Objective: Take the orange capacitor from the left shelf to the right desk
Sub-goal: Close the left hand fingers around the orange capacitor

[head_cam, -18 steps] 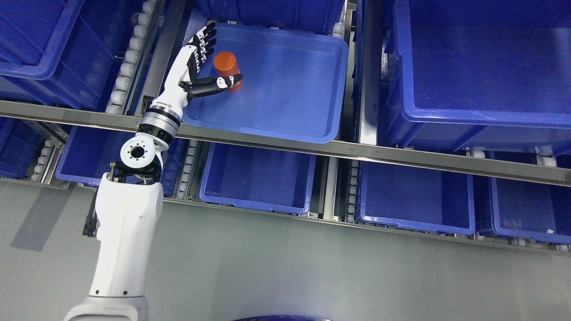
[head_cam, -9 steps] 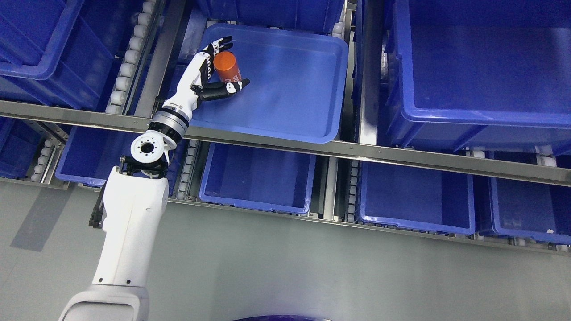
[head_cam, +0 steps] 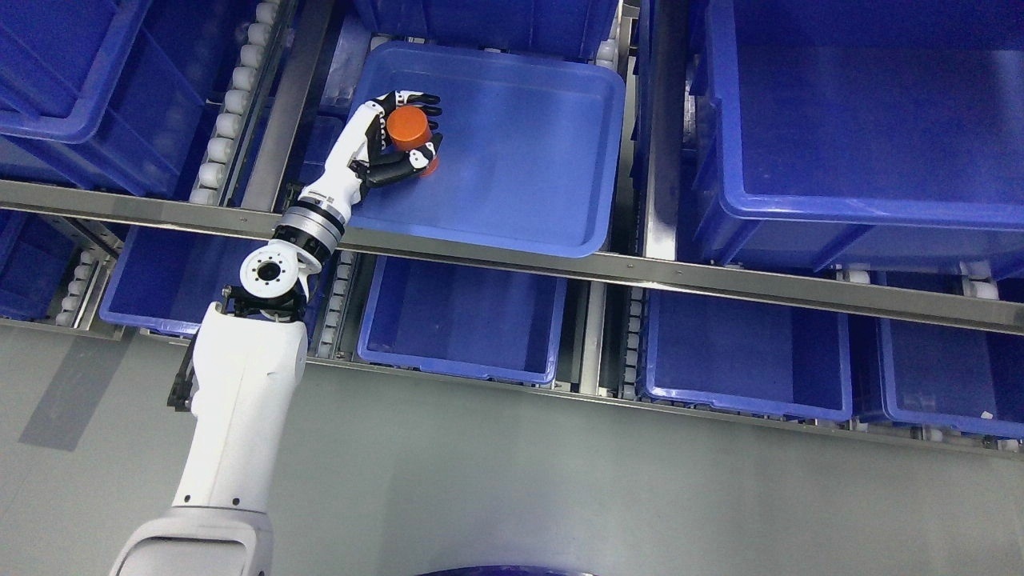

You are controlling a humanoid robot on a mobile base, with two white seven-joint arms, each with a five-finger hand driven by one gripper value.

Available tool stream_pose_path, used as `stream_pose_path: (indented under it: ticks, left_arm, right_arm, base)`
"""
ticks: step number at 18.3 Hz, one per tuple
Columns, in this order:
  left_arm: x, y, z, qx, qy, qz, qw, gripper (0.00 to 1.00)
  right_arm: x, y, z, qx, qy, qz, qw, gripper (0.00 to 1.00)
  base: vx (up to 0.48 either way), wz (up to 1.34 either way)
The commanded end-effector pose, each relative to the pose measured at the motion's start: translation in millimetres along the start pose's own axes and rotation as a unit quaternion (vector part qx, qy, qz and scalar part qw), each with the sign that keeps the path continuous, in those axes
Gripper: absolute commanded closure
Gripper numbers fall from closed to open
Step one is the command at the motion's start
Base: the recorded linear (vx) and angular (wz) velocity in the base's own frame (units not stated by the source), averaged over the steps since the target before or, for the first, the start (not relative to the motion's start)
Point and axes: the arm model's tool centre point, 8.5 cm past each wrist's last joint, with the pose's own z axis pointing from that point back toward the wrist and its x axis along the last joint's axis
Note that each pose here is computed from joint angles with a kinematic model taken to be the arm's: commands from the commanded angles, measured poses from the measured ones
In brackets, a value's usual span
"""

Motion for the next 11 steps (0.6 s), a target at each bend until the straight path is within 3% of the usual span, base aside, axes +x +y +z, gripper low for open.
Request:
stream_pose_path:
  ticks: [1, 5, 11]
  left_arm:
    - [-12.3, 12.9, 5.7, 0.019, -0.001, 0.017, 1.0, 1.0]
    - [7.8, 20.7, 4.1, 0.029, -0.041, 0.025, 0.998, 1.0]
    - [98.7, 16.9, 14.3, 0.017, -0.155, 0.051, 0.986, 1.0]
  right_arm:
    - [12.9, -11.3, 0.4, -0.008, -0.018, -0.003, 1.0, 0.0]
    - [12.9, -11.3, 0.4, -0.008, -0.018, -0.003, 1.0, 0.0]
    - [12.9, -11.3, 0.4, -0.008, -0.018, -0.003, 1.0, 0.0]
  base:
    - [0.0, 0.0]
    - [0.0, 0.0]
    - [0.0, 0.0]
